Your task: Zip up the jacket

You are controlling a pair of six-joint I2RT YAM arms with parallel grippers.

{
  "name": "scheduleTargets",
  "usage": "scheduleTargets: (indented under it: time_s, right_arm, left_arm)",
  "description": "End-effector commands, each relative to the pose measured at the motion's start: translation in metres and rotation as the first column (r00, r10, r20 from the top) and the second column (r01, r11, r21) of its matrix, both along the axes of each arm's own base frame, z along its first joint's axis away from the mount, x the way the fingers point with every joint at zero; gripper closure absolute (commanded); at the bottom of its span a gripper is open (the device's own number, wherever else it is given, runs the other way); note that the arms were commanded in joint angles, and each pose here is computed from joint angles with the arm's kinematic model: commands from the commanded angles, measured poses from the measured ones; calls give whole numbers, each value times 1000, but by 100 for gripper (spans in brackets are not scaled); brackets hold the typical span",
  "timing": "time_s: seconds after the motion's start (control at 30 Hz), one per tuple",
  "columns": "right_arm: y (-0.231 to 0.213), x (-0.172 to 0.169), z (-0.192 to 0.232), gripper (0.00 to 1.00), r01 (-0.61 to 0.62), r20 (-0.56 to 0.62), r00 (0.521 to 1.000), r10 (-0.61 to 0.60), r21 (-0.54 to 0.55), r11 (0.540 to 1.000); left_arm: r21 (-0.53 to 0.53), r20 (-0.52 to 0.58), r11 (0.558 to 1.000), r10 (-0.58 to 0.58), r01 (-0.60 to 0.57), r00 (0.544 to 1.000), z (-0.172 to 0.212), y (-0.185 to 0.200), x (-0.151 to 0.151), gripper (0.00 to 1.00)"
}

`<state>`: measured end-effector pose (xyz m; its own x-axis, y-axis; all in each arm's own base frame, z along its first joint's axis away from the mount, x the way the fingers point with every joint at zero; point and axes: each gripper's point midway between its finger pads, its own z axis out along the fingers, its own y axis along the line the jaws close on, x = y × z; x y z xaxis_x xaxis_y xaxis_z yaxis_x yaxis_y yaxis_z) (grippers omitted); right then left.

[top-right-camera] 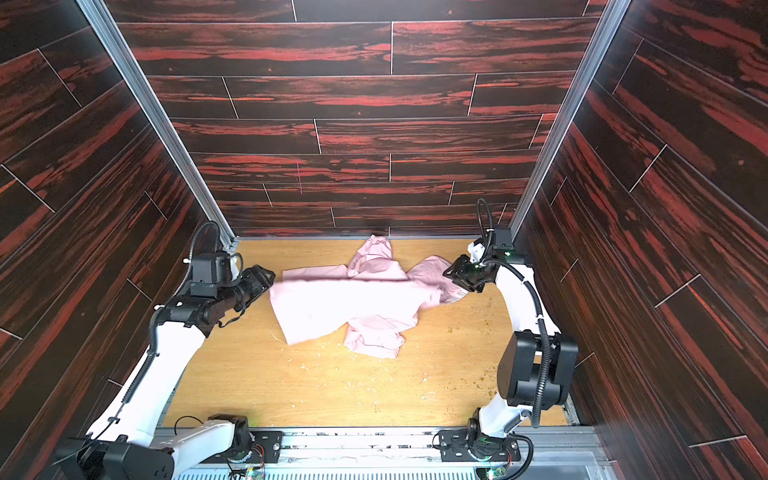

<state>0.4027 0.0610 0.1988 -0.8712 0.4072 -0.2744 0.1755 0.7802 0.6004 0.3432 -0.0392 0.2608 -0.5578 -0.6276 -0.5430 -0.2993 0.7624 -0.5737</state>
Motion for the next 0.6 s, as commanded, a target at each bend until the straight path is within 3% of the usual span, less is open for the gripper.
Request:
scheduleTargets:
  time_s: [0.0,0.17,0.3,0.4,0.57]
  right_arm:
    - [-15,-6,30,36,30,78,997,-23,-94,995]
    - [-30,-7,64,32,94,170,983,-65,-169,981]
    - [-48,-11,104,29,206,308,942,-131,-224,953]
    - [-69,-18,135,29,349,446,869,-213,-248,904]
    - [-75,-27,166,22,429,675,713,-191,-203,880]
  left_arm:
    - [90,41,995,29,-33,999,24,16,-19,0]
    - [198,147,976,59,-88,987,54,35,-43,0]
    - [294,305,936,100,-193,947,82,56,-60,0]
    - [359,435,886,118,-293,893,105,72,-72,0]
    - [379,574,815,165,-439,802,99,93,-90,1]
